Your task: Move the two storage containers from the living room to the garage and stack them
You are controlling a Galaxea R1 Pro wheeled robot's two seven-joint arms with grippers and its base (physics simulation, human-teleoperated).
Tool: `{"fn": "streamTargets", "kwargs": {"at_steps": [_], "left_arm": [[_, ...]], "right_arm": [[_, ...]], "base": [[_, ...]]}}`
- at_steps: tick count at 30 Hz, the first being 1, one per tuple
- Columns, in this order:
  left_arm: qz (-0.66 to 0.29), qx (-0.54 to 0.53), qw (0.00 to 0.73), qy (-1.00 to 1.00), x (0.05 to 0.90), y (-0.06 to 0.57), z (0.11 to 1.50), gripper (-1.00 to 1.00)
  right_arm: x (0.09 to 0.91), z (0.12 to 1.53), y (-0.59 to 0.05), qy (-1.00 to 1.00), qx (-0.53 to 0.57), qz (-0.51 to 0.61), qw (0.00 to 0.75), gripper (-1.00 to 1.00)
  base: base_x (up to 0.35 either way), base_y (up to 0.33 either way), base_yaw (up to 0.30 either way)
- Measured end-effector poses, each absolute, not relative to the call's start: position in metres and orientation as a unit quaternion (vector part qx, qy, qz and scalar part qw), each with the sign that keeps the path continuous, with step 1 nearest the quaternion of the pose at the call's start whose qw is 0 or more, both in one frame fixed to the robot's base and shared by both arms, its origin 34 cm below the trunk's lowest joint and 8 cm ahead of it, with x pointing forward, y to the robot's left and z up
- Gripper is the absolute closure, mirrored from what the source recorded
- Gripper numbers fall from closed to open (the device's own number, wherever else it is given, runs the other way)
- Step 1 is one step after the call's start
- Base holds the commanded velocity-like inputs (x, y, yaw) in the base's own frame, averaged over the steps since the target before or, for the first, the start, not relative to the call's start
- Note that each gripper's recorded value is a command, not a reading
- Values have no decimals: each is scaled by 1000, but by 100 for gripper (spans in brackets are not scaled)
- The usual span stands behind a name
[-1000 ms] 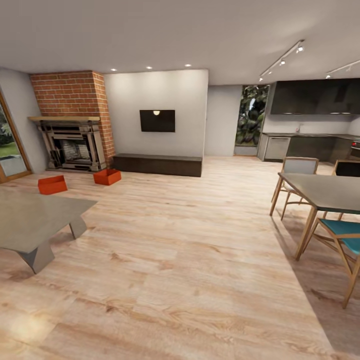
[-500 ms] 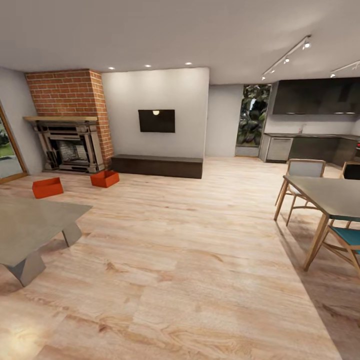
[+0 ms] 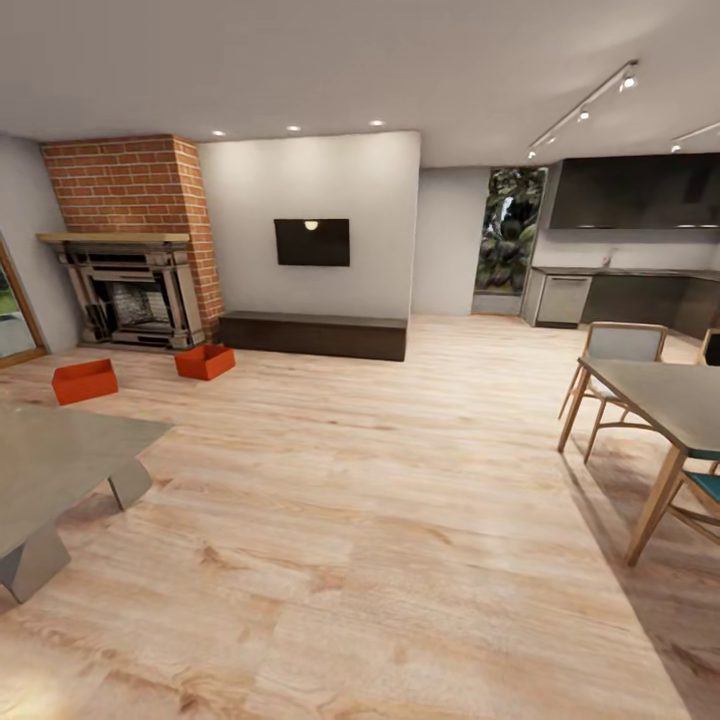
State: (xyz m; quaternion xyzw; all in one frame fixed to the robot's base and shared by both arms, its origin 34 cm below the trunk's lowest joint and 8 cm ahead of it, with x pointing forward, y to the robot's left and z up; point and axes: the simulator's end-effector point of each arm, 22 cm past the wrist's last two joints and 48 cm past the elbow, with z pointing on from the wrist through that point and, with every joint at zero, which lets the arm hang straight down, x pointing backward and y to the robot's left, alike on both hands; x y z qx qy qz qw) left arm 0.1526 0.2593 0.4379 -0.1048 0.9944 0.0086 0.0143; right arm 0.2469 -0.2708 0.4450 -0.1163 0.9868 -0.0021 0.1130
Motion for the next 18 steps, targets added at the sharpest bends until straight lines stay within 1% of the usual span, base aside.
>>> {"fn": "streamTargets", "kwargs": {"at_steps": [18], "left_arm": [[8, -104, 15, 994, 153, 258, 438, -100]], "right_arm": [[247, 445, -271, 987, -116, -2, 113, -100]], "base": [[322, 0, 0]]}}
